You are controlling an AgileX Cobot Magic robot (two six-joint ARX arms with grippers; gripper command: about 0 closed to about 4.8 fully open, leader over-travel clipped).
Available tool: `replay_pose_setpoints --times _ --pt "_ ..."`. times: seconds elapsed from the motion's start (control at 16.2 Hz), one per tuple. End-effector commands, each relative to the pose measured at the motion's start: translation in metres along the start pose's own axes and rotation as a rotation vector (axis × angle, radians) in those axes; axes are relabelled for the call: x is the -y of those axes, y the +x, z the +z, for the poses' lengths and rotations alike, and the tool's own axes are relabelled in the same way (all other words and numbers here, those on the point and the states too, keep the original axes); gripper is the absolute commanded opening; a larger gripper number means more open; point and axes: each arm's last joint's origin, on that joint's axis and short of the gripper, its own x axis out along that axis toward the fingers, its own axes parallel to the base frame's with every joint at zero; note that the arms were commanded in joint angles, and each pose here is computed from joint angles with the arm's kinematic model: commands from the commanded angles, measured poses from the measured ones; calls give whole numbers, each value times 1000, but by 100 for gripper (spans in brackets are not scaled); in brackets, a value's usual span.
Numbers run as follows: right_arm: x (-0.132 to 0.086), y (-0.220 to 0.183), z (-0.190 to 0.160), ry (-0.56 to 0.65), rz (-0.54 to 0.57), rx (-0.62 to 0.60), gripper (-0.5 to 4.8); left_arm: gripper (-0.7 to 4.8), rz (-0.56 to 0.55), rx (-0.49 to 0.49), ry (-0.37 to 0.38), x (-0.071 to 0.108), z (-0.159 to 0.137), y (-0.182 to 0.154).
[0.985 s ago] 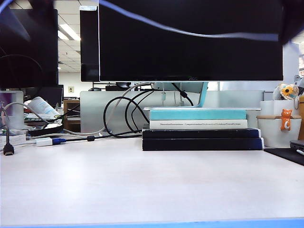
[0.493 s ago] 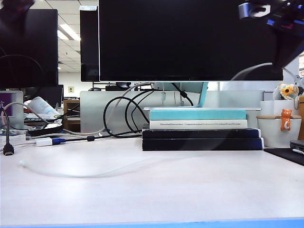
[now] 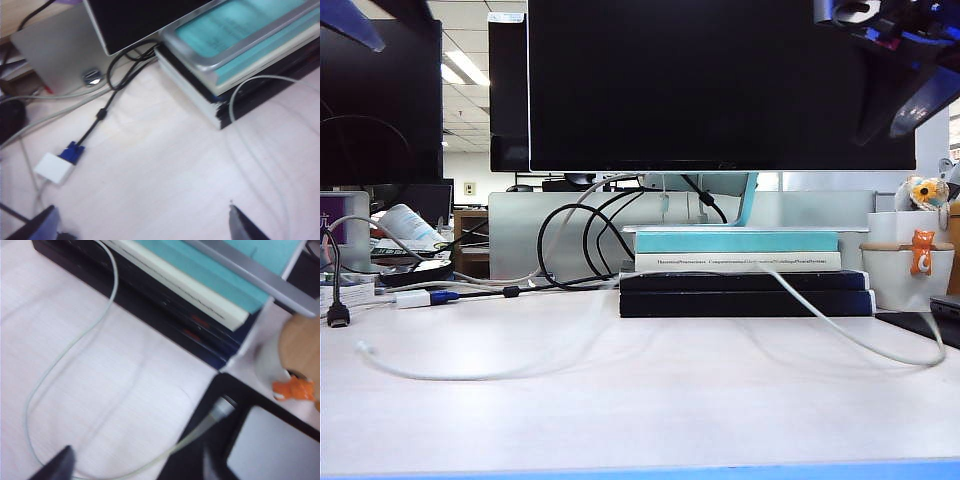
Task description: Unfold the white charging cable into a straight cable.
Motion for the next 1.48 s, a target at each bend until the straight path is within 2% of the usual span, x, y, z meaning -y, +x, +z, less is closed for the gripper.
replay_pose_setpoints --times 0.06,0.25,0.31,0.43,0.55,0.68,0.86,1.05,1.11,1.17,1.23,1.29,1.35,1.42,1.48 --pt "-1 -5 0 23 -6 4 338 479 -101 26 -28 4 1 -7" --pt "-2 -23 3 72 -36 87 339 479 -192 91 -13 11 3 -25" --pt "-3 -32 4 87 -52 126 339 446 -194 119 -5 13 4 -34" --pt "-7 -61 4 126 -83 230 338 393 -142 166 11 18 3 -56" --pt "-13 -87 -1 126 -109 312 338 393 -76 185 18 23 -7 -71" --pt "-26 -131 -17 106 -170 507 338 393 -14 240 -2 35 -31 -95" --pt "-42 -167 -42 90 -227 700 337 393 95 325 1 47 -55 -124" --pt "-55 -174 -70 78 -250 774 333 393 198 417 -24 56 -78 -141" --pt "-60 -172 -82 75 -257 797 326 393 200 440 -42 59 -87 -141" --pt "-64 -169 -92 79 -262 827 314 393 198 453 -57 61 -95 -140" --pt "-70 -166 -108 99 -269 909 270 393 191 477 -93 64 -106 -136" --pt "-79 -165 -128 135 -273 1055 238 375 186 505 -120 67 -120 -131" --pt "-83 -163 -139 139 -280 1139 238 323 180 527 -134 68 -128 -127" --pt "-88 -153 -154 149 -280 1234 189 285 123 565 -132 71 -135 -122" --pt "-89 -131 -162 220 -219 1275 89 269 81 594 -141 72 -140 -115"
